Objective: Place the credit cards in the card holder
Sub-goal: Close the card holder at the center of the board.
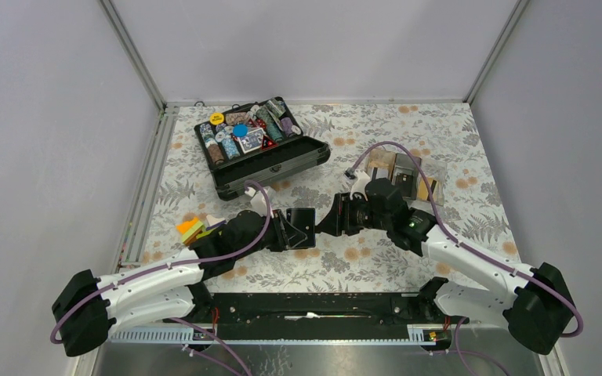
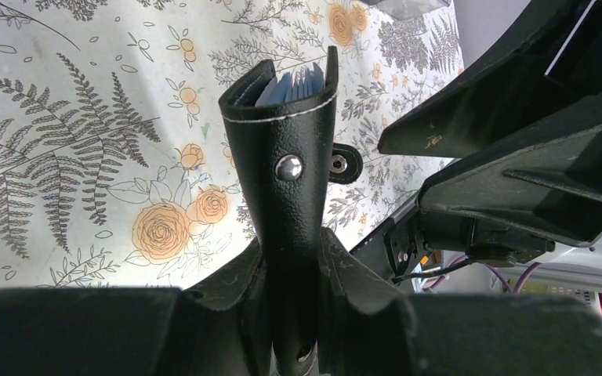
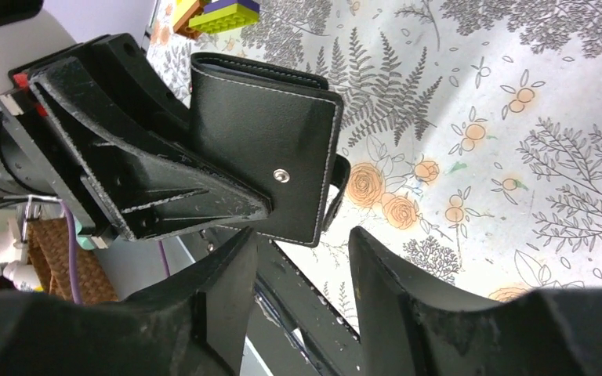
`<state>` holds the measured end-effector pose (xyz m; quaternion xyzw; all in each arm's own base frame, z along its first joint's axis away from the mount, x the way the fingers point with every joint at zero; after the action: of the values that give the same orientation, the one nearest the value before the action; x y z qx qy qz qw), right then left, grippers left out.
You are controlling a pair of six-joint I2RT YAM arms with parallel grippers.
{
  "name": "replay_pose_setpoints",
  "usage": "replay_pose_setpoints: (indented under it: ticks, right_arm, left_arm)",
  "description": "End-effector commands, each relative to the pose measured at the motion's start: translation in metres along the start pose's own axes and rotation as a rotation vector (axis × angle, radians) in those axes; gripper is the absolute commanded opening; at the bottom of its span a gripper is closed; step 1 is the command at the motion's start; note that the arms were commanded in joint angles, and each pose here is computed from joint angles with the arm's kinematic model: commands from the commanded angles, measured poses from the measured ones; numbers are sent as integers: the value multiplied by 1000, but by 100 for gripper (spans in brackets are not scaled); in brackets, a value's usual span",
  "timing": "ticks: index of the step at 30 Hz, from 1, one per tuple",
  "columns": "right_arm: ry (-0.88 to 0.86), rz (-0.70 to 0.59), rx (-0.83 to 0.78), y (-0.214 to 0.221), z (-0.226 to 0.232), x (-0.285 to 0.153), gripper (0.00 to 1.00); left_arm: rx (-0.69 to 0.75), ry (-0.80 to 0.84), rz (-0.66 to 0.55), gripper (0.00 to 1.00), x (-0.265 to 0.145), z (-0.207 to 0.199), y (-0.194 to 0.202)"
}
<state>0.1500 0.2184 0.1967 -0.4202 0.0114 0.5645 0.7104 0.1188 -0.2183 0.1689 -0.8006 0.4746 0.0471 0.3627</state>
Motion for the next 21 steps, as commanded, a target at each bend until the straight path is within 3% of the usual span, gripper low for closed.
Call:
replay_pose_setpoints:
  ticks: [1,6,16,21]
  right_arm:
    - [46,-31,-7,-2,-3,1,55]
    - [61,6,-13,2,-3,10,54]
    - [68,21,-12,5,-6,19,32]
    - [75,31,-12,6,-8,23,26]
  left_arm:
    - [-14,68,-95,0,-3,-25,-23]
    - [-14,72,-95,0,-4,-26,-23]
    - [-14,76,-90,0,-4,-26,-22]
    - [-13,78,-87,0,-4,-26,-22]
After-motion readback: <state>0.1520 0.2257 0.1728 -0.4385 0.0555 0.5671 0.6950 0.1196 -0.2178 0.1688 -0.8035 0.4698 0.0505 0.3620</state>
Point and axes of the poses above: each gripper's point midway between its finger pads, its own x axis out along the fingers, its own z axis along the line the jaws close on, y = z × x, the point moved 8 cm from there along -x, back along the fingers, and after that the axes turned 1 degree about -x, right-handed, at the moved point
